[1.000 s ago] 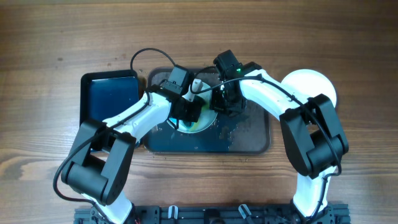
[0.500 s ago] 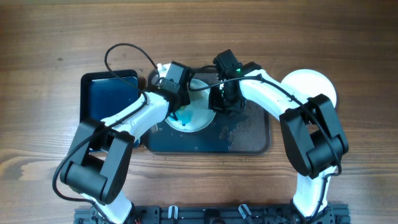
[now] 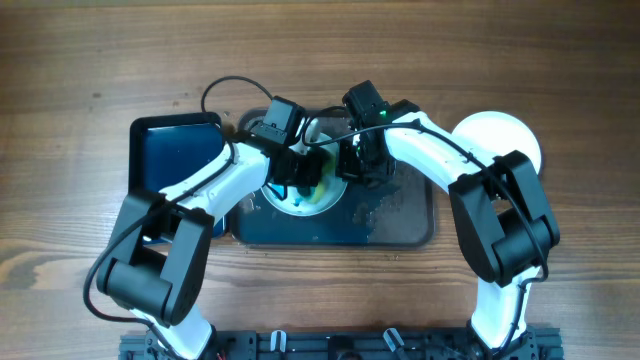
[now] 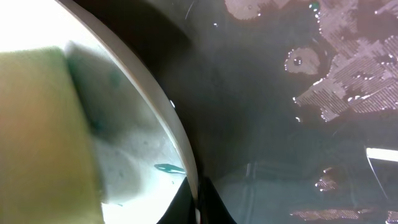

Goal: Clean dirty plates on tray and stack at the side
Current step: 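Scrub the third plate with the sponge in left gripper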

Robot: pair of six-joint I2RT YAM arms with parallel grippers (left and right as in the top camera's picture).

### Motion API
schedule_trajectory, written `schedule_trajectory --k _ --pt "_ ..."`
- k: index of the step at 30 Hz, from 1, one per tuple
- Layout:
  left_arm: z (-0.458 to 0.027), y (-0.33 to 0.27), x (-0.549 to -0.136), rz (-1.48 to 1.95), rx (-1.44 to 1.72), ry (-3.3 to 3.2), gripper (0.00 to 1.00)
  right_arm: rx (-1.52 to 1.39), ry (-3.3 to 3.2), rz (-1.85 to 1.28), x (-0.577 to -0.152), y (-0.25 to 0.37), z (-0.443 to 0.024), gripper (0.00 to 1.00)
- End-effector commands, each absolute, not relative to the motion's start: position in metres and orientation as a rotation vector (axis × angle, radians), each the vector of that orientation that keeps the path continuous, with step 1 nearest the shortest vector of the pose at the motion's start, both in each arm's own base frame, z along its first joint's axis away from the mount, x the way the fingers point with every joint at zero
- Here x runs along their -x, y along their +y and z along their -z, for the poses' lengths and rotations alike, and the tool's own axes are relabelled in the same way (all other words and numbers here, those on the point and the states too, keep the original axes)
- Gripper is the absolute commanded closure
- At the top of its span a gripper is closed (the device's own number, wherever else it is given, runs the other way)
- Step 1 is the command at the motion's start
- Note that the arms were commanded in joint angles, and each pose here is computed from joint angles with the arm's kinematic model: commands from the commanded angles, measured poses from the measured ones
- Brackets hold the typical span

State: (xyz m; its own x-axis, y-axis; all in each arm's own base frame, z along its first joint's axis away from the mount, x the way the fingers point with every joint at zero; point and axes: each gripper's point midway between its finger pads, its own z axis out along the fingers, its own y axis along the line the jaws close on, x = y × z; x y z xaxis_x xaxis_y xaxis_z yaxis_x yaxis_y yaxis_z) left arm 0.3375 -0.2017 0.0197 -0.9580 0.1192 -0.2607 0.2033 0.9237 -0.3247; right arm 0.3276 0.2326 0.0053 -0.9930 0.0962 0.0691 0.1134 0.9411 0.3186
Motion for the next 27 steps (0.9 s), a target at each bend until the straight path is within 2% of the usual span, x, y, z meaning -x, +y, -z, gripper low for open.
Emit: schedule_trajectory --k 1,5,8,12,14,16,19,20,24,27 --pt "-0.023 -0.124 -0.383 -0.114 0.163 2.678 0.96 0.143 -3.028 0.501 -0.324 0.233 0.000 0.96" --pt "-0.024 -0.103 -0.378 -0.244 0.282 2.650 0.96 0.142 -3.030 0.504 -0.325 0.234 0.000 0.96" --pt "-0.013 -0.102 -0.349 -0.229 0.389 2.770 0.96 0.137 -3.030 0.504 -0.325 0.234 0.000 0.96" --pt "-0.001 -0.151 -0.283 0.170 0.393 3.142 0.96 0.130 -3.032 0.508 -0.325 0.234 0.000 0.96" --pt "-0.006 -0.175 -0.263 0.401 0.359 3.245 0.96 0.129 -3.030 0.519 -0.325 0.235 -0.001 0.96" --pt "-0.023 -0.212 -0.252 0.799 0.179 3.267 0.96 0.125 -3.029 0.518 -0.325 0.235 -0.001 0.96" --pt "-0.056 -0.253 -0.260 1.266 -0.011 3.110 0.96 0.099 -3.023 0.537 -0.324 0.237 -0.002 0.96" --pt "-0.064 -0.257 -0.268 1.310 -0.029 3.065 0.96 0.098 -3.023 0.537 -0.324 0.237 -0.002 0.96" --pt "-0.093 -0.244 -0.317 1.226 0.002 2.929 0.96 0.088 -3.024 0.538 -0.324 0.237 -0.002 0.96" --pt "-0.113 -0.211 -0.356 1.054 0.133 2.862 0.96 0.081 -3.025 0.538 -0.324 0.237 -0.002 0.96"
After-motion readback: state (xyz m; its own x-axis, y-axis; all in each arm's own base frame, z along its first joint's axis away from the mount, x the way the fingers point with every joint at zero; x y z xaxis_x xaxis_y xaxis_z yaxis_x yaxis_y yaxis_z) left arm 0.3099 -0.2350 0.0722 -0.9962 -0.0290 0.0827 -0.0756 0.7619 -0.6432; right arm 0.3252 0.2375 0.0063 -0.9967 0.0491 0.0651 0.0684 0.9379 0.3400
